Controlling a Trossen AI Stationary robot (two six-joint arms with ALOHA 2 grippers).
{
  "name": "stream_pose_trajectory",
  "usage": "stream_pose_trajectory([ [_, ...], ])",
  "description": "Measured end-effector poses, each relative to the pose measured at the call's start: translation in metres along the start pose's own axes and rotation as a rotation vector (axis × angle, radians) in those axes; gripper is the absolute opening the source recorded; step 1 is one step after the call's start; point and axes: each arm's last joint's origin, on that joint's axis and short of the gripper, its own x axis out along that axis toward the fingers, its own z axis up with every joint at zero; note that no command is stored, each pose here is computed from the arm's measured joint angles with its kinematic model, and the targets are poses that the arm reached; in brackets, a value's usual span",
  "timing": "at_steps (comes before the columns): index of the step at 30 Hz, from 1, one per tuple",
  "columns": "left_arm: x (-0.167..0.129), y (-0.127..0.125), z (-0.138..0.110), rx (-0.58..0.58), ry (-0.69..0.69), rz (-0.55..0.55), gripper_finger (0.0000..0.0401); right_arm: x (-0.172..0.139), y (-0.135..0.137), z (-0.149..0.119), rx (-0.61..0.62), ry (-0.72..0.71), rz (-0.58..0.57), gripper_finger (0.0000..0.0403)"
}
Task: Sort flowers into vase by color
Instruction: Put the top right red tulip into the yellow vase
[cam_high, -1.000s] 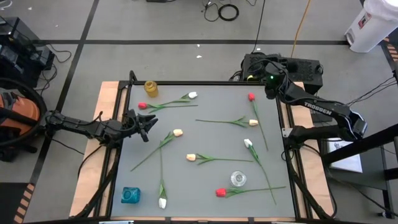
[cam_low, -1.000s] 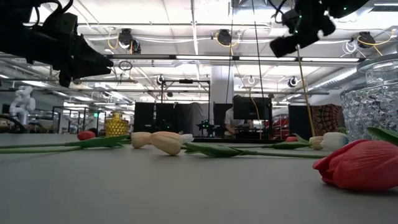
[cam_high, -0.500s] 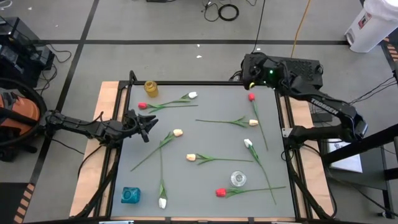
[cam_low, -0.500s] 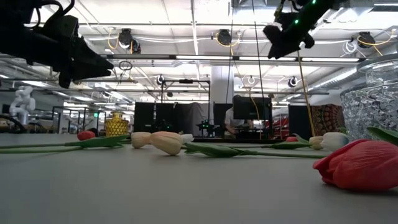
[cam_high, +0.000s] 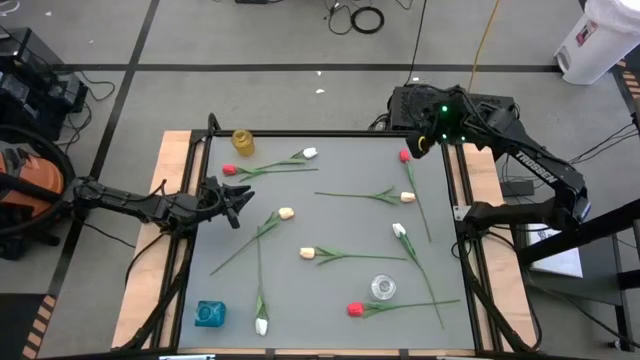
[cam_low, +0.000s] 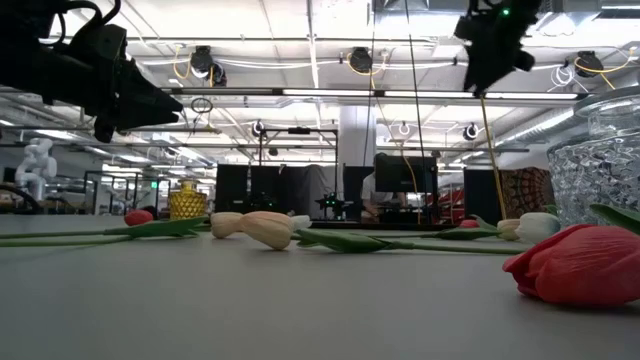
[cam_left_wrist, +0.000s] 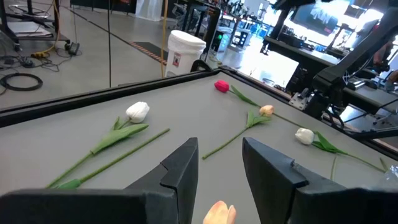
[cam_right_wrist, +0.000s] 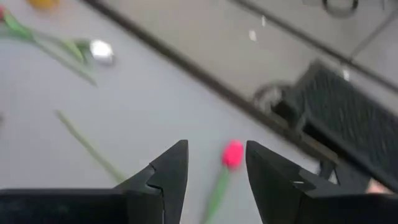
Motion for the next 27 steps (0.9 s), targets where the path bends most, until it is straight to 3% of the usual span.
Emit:
stream_pose_trajectory([
  [15, 0.000, 0.000, 0.000, -0.002, -0.008, 0.016, 0.0132, 0.038, 0.004, -0.008, -0.006, 0.305, -0.070, 0.0153],
  [27, 0.000, 0.000, -0.001, -0.026, 0.008, -0.007, 0.0132, 0.087, 0.012, -0.003, -0.074, 0.401, -0.085, 0.0153],
])
